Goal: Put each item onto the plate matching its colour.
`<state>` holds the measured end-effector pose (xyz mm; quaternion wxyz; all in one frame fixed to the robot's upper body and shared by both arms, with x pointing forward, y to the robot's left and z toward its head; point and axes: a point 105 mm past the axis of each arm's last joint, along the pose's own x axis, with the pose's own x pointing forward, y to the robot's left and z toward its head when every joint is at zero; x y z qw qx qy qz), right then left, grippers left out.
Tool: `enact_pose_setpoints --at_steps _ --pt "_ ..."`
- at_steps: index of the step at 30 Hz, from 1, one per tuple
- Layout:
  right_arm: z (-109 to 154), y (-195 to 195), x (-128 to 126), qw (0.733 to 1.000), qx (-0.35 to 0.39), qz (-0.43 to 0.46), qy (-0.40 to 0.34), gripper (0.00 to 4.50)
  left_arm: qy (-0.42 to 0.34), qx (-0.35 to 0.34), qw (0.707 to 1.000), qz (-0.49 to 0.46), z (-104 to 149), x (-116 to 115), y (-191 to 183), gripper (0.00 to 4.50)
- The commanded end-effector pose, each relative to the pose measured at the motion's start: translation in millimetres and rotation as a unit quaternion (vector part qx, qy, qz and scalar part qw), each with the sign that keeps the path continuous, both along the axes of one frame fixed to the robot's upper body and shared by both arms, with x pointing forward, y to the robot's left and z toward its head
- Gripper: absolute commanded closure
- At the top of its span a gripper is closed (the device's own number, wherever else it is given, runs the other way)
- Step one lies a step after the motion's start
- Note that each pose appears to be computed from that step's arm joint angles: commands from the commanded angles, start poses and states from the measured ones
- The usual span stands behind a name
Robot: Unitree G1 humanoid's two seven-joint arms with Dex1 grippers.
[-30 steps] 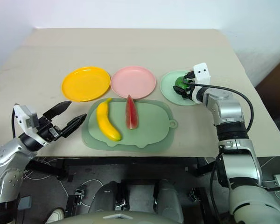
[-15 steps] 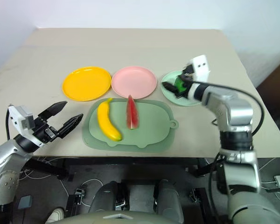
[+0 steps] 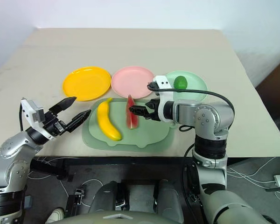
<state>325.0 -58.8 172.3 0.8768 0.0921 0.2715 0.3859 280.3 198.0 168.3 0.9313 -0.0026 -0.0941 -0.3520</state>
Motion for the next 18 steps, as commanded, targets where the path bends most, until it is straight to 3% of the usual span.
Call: enact_pose_setpoints --at_steps 1,12,16,18 --pt "3 10 4 1.0 -0.016 -0.003 -0.001 0.05 -0.018 0.005 1.0 0.0 5 -3 0 0.0" --pt "-16 41 7 0.997 -0.068 0.019 0.035 0.05 -0.006 0.005 1.0 0.002 1 -10 2 0.0" --pt "-32 41 6 0.986 -0.164 0.033 0.003 0.05 0.002 0.006 1.0 0.002 -1 -14 3 0.0" --pt "-37 42 4 0.984 -0.175 0.043 0.003 0.05 0.003 0.007 1.0 0.005 -1 -16 4 0.0"
